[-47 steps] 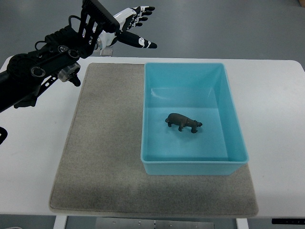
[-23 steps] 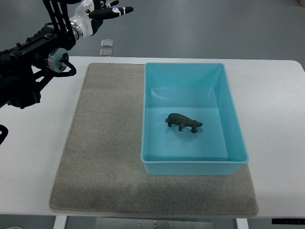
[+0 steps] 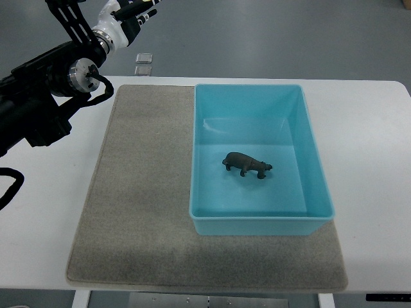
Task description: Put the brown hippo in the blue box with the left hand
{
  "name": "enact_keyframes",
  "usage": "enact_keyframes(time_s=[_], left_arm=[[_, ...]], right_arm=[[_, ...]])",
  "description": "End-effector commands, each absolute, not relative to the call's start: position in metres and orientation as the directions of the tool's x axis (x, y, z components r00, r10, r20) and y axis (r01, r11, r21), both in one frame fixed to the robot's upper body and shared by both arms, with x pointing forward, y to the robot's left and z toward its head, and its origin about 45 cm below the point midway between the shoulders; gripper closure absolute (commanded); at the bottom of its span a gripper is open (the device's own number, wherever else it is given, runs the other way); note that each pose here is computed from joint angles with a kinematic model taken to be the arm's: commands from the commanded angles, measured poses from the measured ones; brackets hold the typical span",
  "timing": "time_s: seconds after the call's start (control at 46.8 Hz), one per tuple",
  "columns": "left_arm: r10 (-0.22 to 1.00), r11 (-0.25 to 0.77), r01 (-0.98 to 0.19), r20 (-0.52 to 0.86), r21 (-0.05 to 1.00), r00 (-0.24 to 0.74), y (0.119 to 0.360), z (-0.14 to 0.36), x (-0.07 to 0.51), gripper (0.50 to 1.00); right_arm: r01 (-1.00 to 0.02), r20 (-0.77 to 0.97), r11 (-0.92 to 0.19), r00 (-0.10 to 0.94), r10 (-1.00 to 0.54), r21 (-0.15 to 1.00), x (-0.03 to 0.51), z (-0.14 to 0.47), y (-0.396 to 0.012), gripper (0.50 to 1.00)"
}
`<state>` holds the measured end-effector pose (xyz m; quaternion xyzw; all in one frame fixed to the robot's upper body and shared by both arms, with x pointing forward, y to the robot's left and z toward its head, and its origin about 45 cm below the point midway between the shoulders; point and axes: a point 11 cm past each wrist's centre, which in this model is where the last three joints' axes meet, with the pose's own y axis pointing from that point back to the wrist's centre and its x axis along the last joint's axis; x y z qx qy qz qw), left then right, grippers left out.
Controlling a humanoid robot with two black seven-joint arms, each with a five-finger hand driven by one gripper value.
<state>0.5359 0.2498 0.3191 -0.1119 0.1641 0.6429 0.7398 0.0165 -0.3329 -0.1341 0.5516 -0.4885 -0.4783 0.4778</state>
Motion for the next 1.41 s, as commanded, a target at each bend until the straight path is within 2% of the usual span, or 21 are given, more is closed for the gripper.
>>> enact_keyframes(time_s=[0.0, 0.107, 0.256, 0.385, 0.769, 0.962, 1.09, 1.197, 1.389], left_arm=[[0.884, 0.12, -0.991, -0.46, 0.057, 0.08, 0.258, 0.316, 0.537, 0.506], [0.851, 0.095, -0.994, -0.522, 0.059, 0.051, 0.268, 0.313, 0.538, 0.506], [0.807, 0.143, -0.99, -0.581, 0.019, 0.105, 0.269, 0.306, 0.536, 0.504], [0.769, 0.14, -0.99, -0.628, -0.013, 0.116, 0.279, 0.302, 0.535, 0.504], [0.747, 0.163, -0.986, -0.656, 0.017, 0.112, 0.269, 0.271, 0.525, 0.504], [0.73, 0.205, -0.979, -0.666, -0.002, 0.154, 0.267, 0.263, 0.52, 0.506], [0.731, 0.214, -0.977, -0.667, 0.022, 0.145, 0.265, 0.25, 0.514, 0.506], [0.71, 0.23, -0.973, -0.686, 0.012, 0.159, 0.257, 0.252, 0.512, 0.506], [0.705, 0.222, -0.975, -0.692, 0.009, 0.154, 0.259, 0.251, 0.512, 0.504]], right_arm=[[-0.082, -0.061, -0.066, 0.065, -0.996, 0.994, 0.016, -0.134, -0.333, 0.564], [-0.082, -0.061, -0.066, 0.065, -0.996, 0.994, 0.016, -0.134, -0.333, 0.564], [-0.082, -0.061, -0.066, 0.065, -0.996, 0.994, 0.016, -0.134, -0.333, 0.564], [-0.082, -0.061, -0.066, 0.065, -0.996, 0.994, 0.016, -0.134, -0.333, 0.564], [-0.082, -0.061, -0.066, 0.065, -0.996, 0.994, 0.016, -0.134, -0.333, 0.564], [-0.082, -0.061, -0.066, 0.065, -0.996, 0.994, 0.016, -0.134, -0.333, 0.564], [-0.082, -0.061, -0.066, 0.065, -0.996, 0.994, 0.016, -0.134, -0.333, 0.564], [-0.082, -0.061, -0.066, 0.065, -0.996, 0.994, 0.016, -0.134, -0.333, 0.564], [-0.082, -0.061, -0.066, 0.065, -0.996, 0.994, 0.016, -0.134, -0.333, 0.564]])
